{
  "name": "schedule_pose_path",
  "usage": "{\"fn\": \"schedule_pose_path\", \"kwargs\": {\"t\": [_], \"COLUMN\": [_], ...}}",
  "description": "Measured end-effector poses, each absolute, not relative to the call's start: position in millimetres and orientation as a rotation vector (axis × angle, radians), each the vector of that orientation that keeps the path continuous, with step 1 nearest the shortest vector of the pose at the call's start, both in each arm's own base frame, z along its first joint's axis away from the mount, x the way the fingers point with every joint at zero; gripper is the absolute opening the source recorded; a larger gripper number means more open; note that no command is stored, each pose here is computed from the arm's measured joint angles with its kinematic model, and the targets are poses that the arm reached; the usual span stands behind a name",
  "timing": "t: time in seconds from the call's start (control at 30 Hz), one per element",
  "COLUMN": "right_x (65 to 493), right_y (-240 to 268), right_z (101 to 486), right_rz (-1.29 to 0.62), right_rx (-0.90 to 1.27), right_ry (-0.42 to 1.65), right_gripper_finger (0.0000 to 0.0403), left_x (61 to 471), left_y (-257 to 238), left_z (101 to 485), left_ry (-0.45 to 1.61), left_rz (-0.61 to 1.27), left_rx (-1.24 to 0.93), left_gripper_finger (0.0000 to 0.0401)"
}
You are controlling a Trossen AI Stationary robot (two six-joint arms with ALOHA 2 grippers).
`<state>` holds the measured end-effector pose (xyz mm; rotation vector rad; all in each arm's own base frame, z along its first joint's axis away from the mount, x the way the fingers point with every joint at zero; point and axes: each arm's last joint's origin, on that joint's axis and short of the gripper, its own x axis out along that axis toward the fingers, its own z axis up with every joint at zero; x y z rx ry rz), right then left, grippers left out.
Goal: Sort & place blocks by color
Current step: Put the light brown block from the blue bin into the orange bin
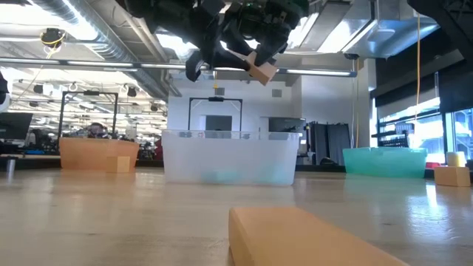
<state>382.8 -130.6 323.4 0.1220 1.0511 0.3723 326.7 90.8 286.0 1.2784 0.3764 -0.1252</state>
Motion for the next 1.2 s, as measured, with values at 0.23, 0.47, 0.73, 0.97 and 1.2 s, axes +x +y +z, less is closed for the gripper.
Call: {"fn": "schedule_pose_path", "kwargs": {"t": [0.23, 0.47, 0.73, 0.97, 1.2], "right_x": [382, 378, 361, 334, 309], "right_y": [-132, -139, -166, -200, -225], "right_z": [323, 322, 332, 369, 405], "right_rz": [0.341, 0.319, 0.216, -0.009, -0.155], "right_rx": [0.106, 0.12, 0.142, 0.075, 0.039], "right_ry": [1.073, 1.09, 1.126, 1.129, 1.01], "right_gripper_finger": [0.013, 0.023, 0.0252, 0.0254, 0.0254], "left_x": [326, 325, 311, 284, 238], "left_y": [91, 92, 98, 111, 126], "left_z": [285, 286, 288, 309, 317], "left_ry": [0.399, 0.422, 0.574, 0.673, 0.882], "left_rz": [-0.115, -0.084, 0.006, 0.306, 0.621], "left_rx": [1.275, 1.211, 1.134, 0.932, 0.651], "left_gripper_finger": [0.0116, 0.0116, 0.0116, 0.0116, 0.0116]}}
